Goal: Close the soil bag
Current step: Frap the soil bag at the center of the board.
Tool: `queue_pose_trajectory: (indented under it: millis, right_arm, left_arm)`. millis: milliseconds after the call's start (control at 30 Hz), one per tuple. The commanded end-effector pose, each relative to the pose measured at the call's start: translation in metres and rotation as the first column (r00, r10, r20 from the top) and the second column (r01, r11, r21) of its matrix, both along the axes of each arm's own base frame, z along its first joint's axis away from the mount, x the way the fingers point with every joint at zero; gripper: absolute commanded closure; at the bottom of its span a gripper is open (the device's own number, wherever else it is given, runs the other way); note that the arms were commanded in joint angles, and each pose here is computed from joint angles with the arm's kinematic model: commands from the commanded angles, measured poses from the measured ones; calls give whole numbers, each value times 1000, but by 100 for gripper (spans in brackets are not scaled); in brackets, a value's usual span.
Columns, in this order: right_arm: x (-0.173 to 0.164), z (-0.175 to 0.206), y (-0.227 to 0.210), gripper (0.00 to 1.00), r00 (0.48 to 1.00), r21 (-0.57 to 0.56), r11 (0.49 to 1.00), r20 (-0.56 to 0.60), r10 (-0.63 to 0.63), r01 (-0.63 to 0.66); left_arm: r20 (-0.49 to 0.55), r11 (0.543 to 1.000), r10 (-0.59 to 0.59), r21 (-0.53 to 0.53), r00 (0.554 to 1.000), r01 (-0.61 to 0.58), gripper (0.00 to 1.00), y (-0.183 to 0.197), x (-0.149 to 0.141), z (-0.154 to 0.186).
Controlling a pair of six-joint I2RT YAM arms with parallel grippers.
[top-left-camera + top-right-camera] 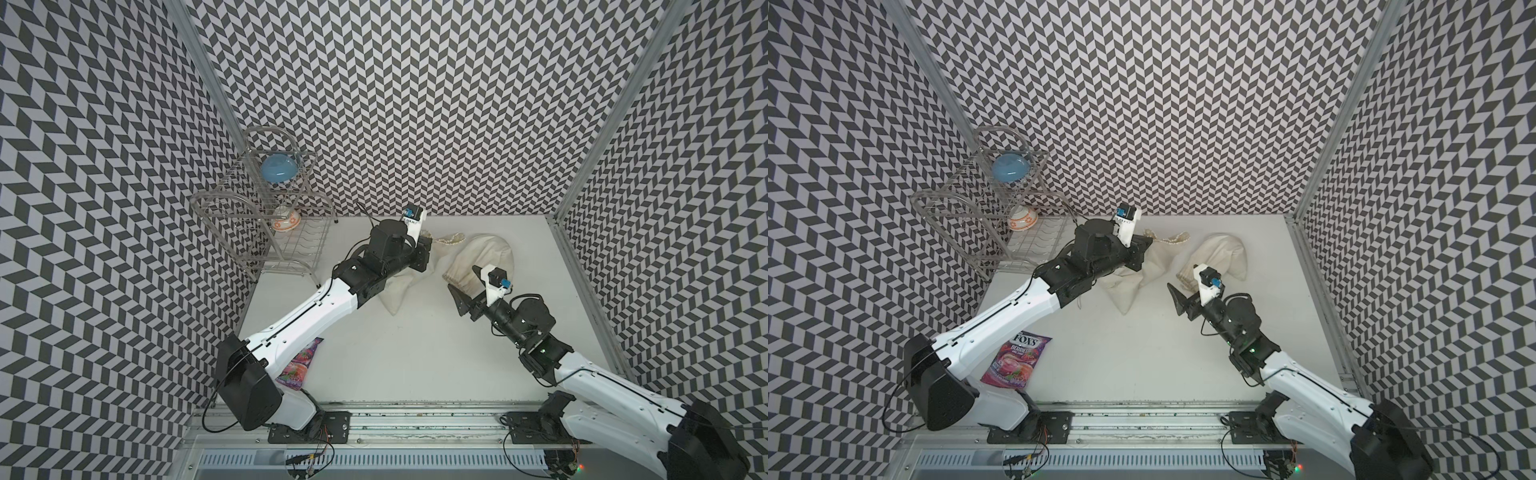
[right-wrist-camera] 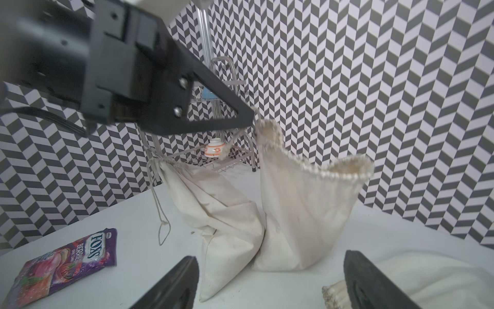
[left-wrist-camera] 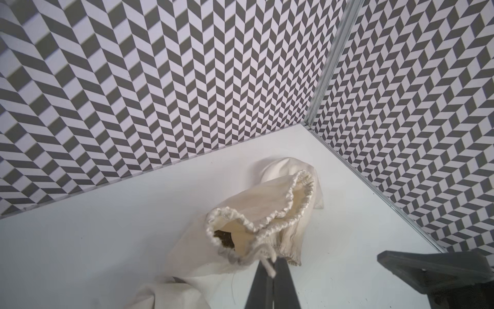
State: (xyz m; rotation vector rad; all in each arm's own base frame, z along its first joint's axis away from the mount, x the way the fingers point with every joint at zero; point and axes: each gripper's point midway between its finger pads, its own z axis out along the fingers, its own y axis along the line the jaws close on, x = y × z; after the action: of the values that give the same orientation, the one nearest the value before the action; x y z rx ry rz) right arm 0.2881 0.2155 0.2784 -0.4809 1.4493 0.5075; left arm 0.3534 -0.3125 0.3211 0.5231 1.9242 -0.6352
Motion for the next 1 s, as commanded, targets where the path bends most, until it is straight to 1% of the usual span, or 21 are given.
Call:
queue_pose_trajectory:
  millis: [0, 100, 200, 333, 467, 567, 733, 800, 933, 967]
  right_arm:
    - [9, 39, 0, 19, 987, -21, 998, 151, -52, 56]
    - [16, 47, 13, 25, 983, -38, 999, 185, -20, 27]
    - [25, 55, 28, 31, 977, -54, 999, 215, 5, 7]
    - [41, 54, 37, 32, 975, -75, 997, 224, -10, 27]
    - [48, 52, 42, 32, 971, -103, 994, 237, -13, 39]
    - [50, 51, 49, 32, 966, -118, 993, 259, 12, 19]
    - [52, 54, 66, 33, 959, -130, 990, 272, 81, -47]
    - [52, 54, 75, 37, 953, -124, 988, 278, 120, -88]
    - [64, 51, 87, 45, 956, -109, 988, 261, 135, -110]
    - [71, 47, 89, 50, 965, -106, 989, 232, 123, -100]
  left_arm:
    - [-73, 996, -91, -20, 993, 90, 100, -11, -10, -3]
    - [-70, 995, -99, -26, 993, 97, 100, -10, -10, 6]
    - [-54, 992, -116, -59, 992, 113, 100, -10, -13, 19]
    - [-36, 990, -120, -73, 992, 117, 100, -7, -15, 31]
    - [-24, 990, -123, -78, 992, 121, 100, -5, -18, 41]
    - [-13, 989, -123, -87, 992, 122, 100, -2, -21, 48]
    - [5, 984, -134, -117, 991, 134, 100, 0, -27, 61]
    - [10, 984, -132, -121, 991, 133, 100, 2, -29, 65]
    - [12, 984, -124, -127, 992, 124, 100, 5, -28, 66]
    - [14, 984, -123, -130, 992, 124, 100, 6, -28, 68]
